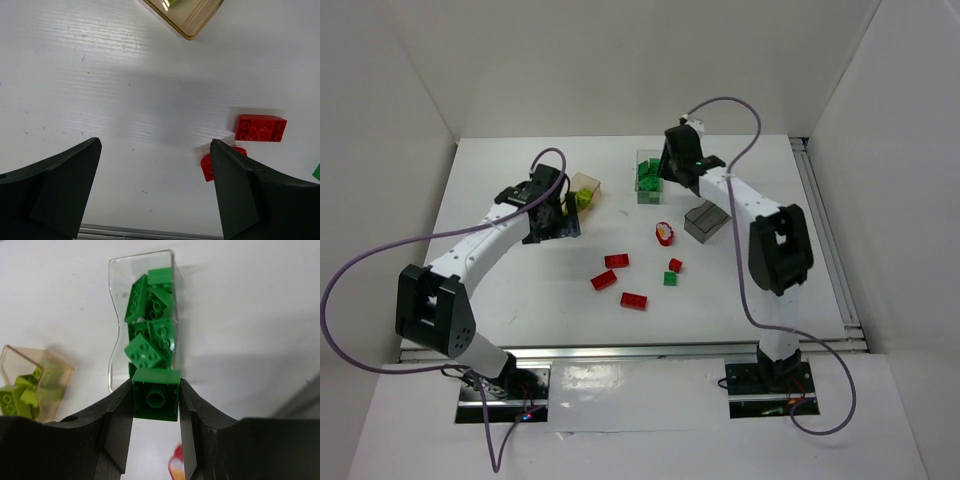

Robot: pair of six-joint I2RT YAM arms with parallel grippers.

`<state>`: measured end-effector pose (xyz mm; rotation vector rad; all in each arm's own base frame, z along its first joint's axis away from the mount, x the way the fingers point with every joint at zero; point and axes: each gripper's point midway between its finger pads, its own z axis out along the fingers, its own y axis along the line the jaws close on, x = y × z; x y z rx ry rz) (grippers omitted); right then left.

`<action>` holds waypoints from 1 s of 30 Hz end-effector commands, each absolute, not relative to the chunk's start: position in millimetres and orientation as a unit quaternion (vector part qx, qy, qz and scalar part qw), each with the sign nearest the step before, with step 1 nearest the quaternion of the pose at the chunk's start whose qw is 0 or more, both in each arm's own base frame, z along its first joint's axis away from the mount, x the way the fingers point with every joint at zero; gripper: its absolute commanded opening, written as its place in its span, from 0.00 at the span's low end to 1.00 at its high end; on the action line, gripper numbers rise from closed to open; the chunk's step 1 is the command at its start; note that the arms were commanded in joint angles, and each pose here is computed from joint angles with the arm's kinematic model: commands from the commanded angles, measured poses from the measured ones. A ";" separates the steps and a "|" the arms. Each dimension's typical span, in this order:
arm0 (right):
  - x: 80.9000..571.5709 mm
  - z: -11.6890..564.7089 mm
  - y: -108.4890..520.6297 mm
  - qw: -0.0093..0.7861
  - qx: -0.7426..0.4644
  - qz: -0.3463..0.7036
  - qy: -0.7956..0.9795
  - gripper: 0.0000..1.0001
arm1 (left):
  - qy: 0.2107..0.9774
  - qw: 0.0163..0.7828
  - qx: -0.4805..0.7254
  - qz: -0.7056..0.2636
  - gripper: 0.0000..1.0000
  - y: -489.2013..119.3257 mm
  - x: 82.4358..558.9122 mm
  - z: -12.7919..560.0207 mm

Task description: Sort the legos into containers by color

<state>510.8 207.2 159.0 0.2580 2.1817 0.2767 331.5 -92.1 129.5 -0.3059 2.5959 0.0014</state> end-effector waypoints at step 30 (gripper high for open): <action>374.9 125.7 226.1 0.403 0.037 0.105 0.908 0.64 | 0.947 0.297 -0.122 -0.019 0.99 -93.1 328.6 158.1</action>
